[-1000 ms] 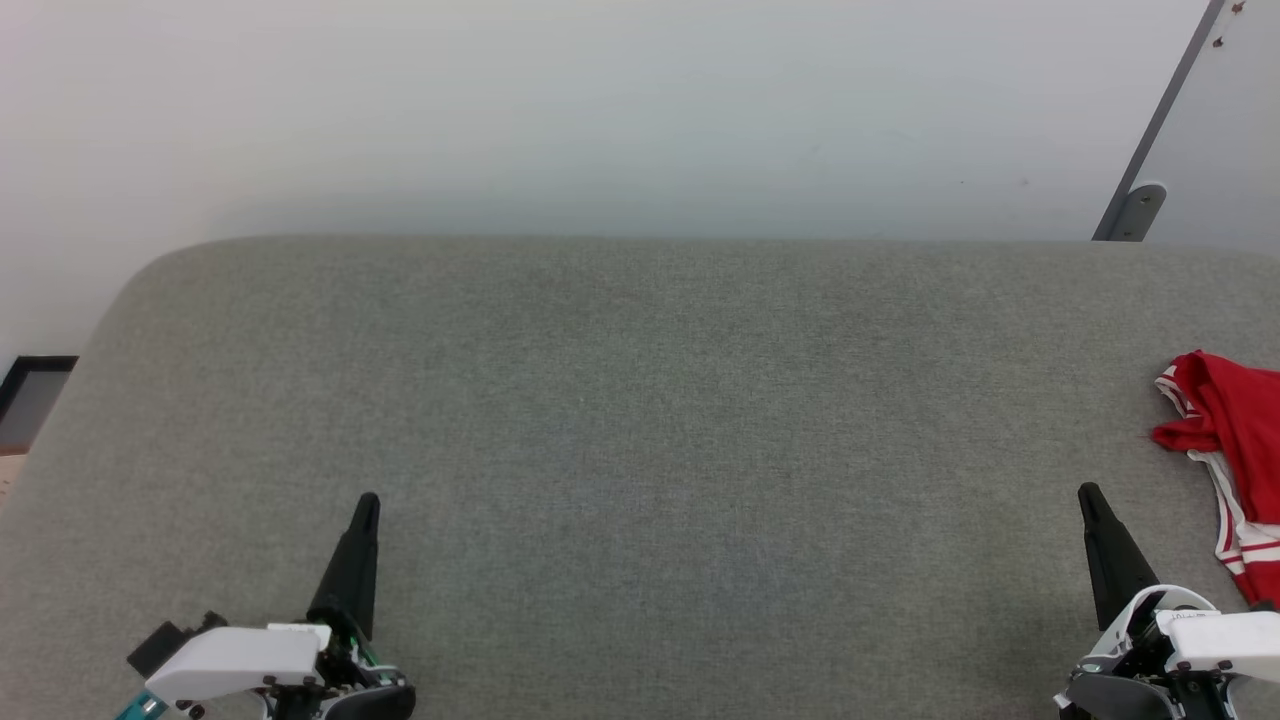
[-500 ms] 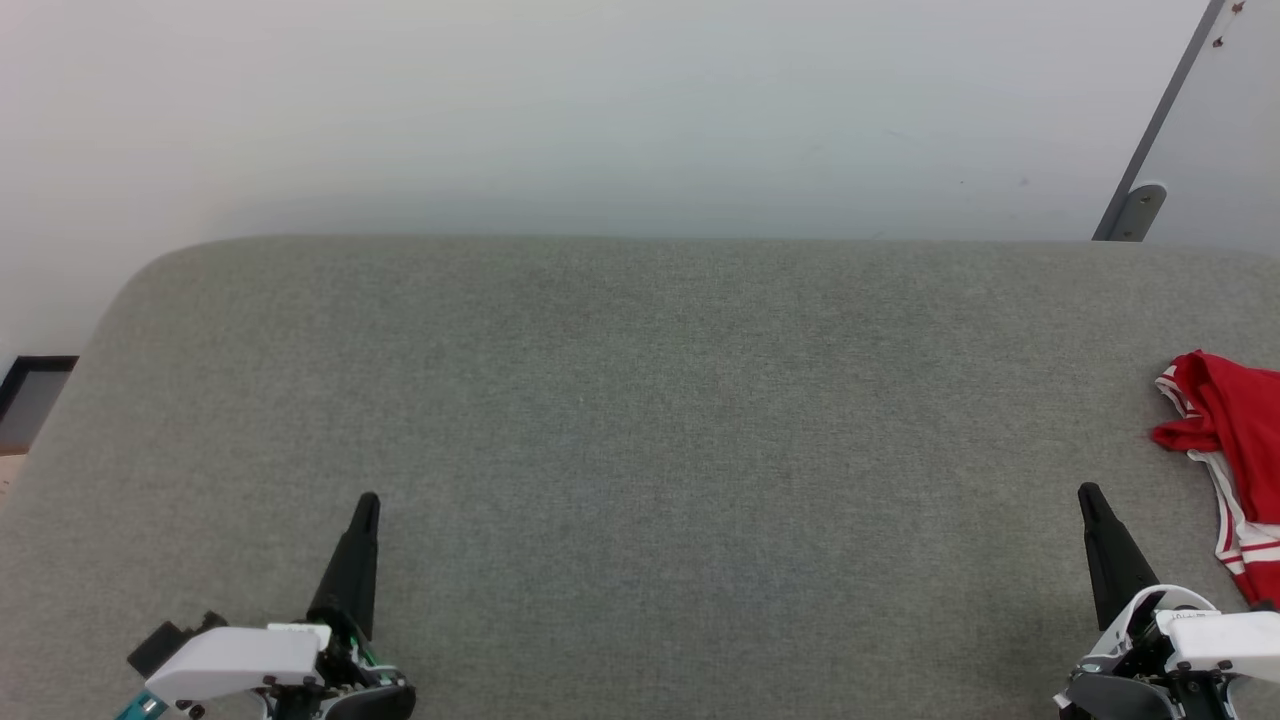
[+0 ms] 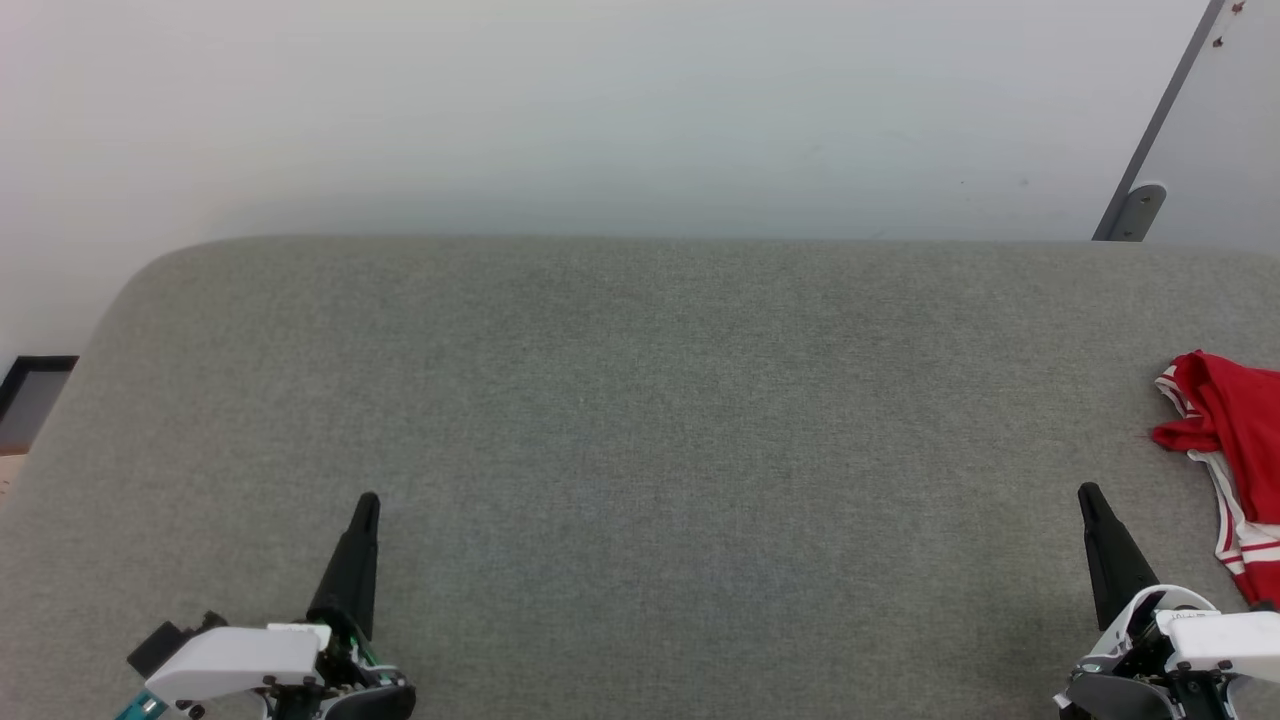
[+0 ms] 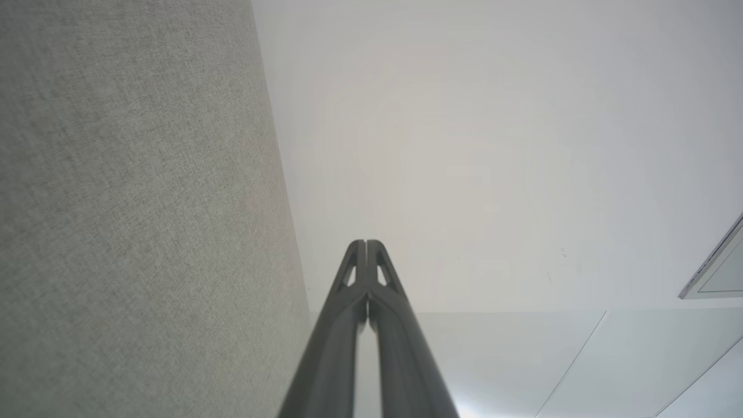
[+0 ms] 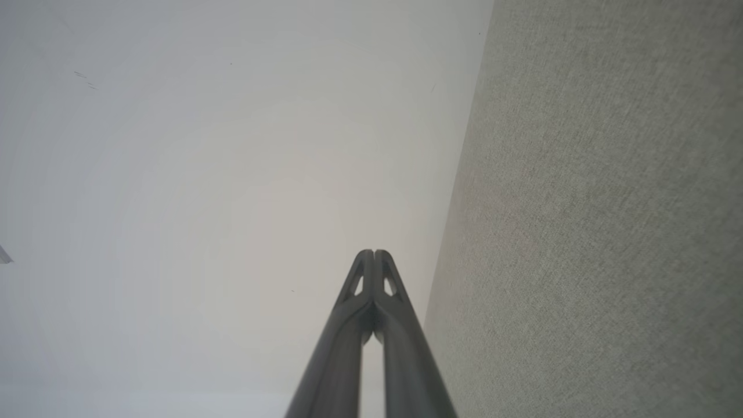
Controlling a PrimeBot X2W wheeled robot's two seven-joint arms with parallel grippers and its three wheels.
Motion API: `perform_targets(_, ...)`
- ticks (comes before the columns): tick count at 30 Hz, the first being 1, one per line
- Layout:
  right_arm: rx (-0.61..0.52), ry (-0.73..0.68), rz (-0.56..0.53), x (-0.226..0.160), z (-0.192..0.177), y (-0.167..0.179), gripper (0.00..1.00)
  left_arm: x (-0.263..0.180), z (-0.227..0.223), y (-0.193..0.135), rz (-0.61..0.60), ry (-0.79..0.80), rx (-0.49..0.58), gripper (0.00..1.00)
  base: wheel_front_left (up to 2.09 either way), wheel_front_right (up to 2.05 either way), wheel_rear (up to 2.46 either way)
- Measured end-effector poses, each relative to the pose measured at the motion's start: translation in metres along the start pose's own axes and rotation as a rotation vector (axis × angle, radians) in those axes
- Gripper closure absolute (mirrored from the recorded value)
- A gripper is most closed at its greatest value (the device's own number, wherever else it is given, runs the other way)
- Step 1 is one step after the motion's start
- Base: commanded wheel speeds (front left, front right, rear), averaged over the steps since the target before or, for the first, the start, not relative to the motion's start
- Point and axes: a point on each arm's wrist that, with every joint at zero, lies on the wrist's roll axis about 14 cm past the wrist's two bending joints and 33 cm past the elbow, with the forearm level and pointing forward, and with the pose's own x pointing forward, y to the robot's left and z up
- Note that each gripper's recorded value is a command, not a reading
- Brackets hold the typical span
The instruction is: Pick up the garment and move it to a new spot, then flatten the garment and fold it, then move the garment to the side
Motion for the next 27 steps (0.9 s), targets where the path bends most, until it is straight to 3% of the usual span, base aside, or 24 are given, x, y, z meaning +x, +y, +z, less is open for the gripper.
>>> perform_targets(27, 0.000, 0.000, 0.000, 0.0000, 0.0000, 0.0000, 1.00, 0.0000, 0.0000, 0.0000, 0.000, 0.000, 0.000, 1.00, 0.00, 0.00, 0.00)
